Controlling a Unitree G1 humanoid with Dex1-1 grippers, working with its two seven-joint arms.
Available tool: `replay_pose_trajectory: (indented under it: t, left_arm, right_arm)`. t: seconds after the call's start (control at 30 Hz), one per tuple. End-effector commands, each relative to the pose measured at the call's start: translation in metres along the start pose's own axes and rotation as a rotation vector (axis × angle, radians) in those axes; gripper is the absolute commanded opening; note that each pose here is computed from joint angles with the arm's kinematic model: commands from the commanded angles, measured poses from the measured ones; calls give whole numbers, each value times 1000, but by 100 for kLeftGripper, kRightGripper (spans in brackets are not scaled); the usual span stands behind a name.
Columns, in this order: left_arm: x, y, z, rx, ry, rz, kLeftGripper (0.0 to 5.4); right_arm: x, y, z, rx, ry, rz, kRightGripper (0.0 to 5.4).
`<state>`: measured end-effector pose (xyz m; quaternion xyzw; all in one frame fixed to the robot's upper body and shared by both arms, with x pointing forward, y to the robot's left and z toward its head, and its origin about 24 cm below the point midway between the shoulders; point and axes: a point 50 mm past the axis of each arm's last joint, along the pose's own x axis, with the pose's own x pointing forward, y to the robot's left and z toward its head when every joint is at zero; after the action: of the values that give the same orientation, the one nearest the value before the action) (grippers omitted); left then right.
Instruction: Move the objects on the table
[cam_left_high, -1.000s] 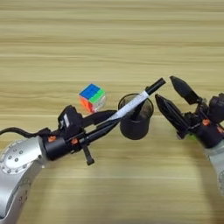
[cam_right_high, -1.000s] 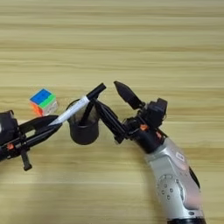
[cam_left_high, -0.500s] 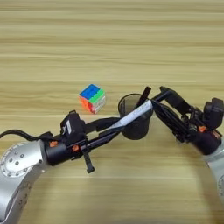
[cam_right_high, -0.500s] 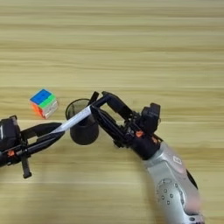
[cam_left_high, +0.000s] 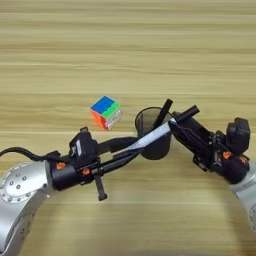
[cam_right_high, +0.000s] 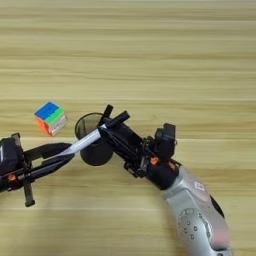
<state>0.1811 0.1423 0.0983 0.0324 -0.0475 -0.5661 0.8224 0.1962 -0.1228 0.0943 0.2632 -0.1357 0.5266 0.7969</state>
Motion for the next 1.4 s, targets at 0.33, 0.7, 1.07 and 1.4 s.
replay_pose_trajectory:
  t: [0.33, 0.7, 1.07, 1.4]
  left_arm:
    - [0, 5, 1, 34, 10, 10, 69]
    - [1, 8, 1, 37, 9, 35, 209]
    - [2, 35, 7, 32, -71, 249, 300]
    - [-2, 63, 5, 71, -145, 519, 392]
  right_arm:
    - [0, -1, 2, 12, -5, -6, 90]
    - [0, -4, 2, 3, -3, -22, 74]
    - [-1, -12, 3, -75, -6, -96, 74]
    - [-4, -21, 11, -110, -59, -158, 74]
